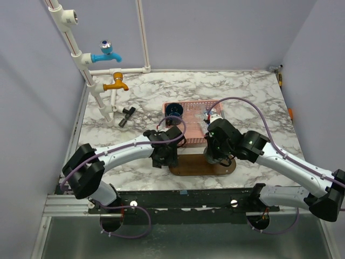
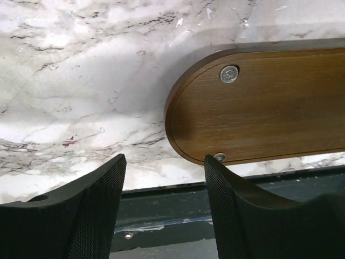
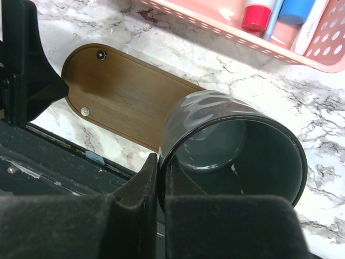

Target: Prepare toiletry sets of a toothbrush and toothpaste on the tray

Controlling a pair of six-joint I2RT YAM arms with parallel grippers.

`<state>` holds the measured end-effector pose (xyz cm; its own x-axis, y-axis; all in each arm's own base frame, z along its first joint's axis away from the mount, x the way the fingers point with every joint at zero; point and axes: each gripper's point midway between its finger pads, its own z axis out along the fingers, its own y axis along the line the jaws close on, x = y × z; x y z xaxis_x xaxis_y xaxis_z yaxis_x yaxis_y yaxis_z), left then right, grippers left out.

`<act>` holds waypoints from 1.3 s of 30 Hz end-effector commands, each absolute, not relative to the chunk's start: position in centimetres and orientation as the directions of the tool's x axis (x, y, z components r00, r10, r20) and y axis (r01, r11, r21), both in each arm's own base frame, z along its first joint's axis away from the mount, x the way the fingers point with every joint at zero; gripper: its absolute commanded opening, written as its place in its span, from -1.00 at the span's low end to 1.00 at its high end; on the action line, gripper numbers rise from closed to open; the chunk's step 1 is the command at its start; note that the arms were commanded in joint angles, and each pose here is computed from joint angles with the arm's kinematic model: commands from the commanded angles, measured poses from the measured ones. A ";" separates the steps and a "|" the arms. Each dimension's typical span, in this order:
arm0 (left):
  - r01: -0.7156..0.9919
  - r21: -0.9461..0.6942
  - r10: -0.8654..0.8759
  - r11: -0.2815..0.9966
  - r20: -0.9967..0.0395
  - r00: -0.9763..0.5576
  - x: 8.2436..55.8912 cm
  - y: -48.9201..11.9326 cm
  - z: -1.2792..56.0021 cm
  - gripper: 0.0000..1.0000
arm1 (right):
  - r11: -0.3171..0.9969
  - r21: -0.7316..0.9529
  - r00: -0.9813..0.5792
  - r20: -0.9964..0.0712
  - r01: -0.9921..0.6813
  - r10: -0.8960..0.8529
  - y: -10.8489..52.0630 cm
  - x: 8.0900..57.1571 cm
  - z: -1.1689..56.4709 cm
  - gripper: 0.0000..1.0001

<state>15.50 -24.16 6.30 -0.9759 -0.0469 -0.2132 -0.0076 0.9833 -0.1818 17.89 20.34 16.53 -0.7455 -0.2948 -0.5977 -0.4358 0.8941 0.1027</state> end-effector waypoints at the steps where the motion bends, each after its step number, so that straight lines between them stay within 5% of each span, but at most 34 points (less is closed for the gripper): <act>1: -0.033 -0.089 -0.054 0.996 -0.239 -0.970 15.8 -23.1 6.0 0.21 | 0.881 0.137 -0.719 -0.640 -0.454 -0.271 21.0 18.0 17.8 -0.99; 39: -0.032 0.029 -0.023 0.999 -0.272 -0.962 17.0 -21.4 3.7 0.16 | 0.871 0.164 -0.732 -0.625 -0.463 -0.271 21.5 17.5 17.5 -0.99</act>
<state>16.41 -22.89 4.29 -0.9698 -0.0390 -0.2408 -0.0290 0.9986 -0.0449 17.36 20.59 16.62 -0.7494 -0.2953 -0.5926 -0.4509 0.8830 0.1302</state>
